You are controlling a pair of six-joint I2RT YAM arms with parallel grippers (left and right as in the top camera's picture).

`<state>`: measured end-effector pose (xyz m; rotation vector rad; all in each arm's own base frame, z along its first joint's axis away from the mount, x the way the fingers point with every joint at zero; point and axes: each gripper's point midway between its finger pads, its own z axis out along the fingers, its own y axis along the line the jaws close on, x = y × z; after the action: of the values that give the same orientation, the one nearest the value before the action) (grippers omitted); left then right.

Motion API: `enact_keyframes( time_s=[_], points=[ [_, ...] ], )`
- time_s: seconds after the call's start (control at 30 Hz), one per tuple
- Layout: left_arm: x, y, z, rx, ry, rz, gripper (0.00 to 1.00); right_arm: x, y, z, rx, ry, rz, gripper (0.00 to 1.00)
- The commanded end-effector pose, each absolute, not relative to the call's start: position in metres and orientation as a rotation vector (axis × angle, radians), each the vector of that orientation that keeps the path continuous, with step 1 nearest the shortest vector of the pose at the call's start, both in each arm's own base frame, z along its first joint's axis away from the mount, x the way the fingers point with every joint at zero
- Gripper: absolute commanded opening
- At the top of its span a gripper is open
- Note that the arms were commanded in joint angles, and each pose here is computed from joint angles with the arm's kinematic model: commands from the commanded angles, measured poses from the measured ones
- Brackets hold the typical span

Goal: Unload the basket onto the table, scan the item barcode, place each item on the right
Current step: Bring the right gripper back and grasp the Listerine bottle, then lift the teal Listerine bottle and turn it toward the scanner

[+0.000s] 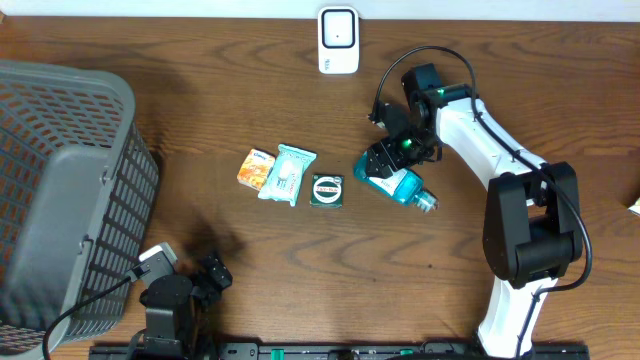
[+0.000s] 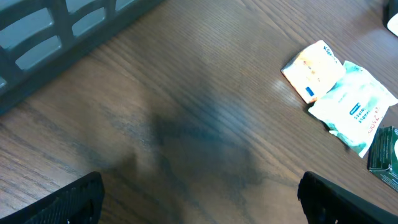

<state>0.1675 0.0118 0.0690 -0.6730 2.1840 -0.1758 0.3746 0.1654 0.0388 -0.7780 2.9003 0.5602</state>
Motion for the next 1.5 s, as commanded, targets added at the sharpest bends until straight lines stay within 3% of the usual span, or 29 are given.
enact_keyframes(
  time_s=[0.0, 0.1, 0.2, 0.47, 0.67, 0.73, 0.87, 0.97, 1.1, 1.23, 1.47],
  points=[
    [0.157, 0.019, 0.057, -0.694, 2.233, -0.111, 0.98, 0.378, 0.171, 0.044, -0.784, 2.882, 0.575, 0.81],
    [0.157, 0.019, 0.057, -0.694, 2.233, -0.111, 0.98, 0.38, 0.164, 0.042, -0.747, 2.907, 0.508, 0.84],
    [0.157, 0.019, 0.057, -0.694, 2.233, -0.111, 0.98, 0.387, 0.164, 0.047, -0.769, 2.878, 0.501, 0.99],
    [0.157, 0.019, 0.057, -0.694, 2.233, -0.112, 0.98, 0.366, 0.156, 0.022, -1.139, 2.817, 0.471, 0.99],
    [0.157, 0.019, 0.057, -0.694, 2.233, -0.111, 0.98, 0.356, 0.154, 0.0, -1.136, 2.879, 0.552, 0.91],
    [0.157, 0.019, 0.057, -0.694, 2.233, -0.111, 0.98, 0.351, 0.153, -0.012, -1.156, 2.911, 0.564, 0.82],
    [0.157, 0.019, 0.057, -0.694, 2.233, -0.111, 0.98, 0.343, 0.146, -0.03, -1.158, 2.98, 0.547, 0.4],
    [0.157, 0.019, 0.057, -0.694, 2.233, -0.111, 0.98, 0.347, 0.147, -0.027, -1.131, 2.984, 0.534, 0.31],
    [0.157, 0.019, 0.057, -0.694, 2.233, -0.111, 0.98, 0.363, 0.138, -0.021, -1.002, 3.036, 0.398, 0.11],
    [0.157, 0.019, 0.057, -0.694, 2.233, -0.111, 0.98, 0.38, 0.126, -0.012, -0.849, 3.082, 0.216, 0.04],
    [0.157, 0.019, 0.057, -0.694, 2.233, -0.111, 0.98, 0.386, 0.139, 0.002, -0.796, 3.083, 0.12, 0.08]
  ],
)
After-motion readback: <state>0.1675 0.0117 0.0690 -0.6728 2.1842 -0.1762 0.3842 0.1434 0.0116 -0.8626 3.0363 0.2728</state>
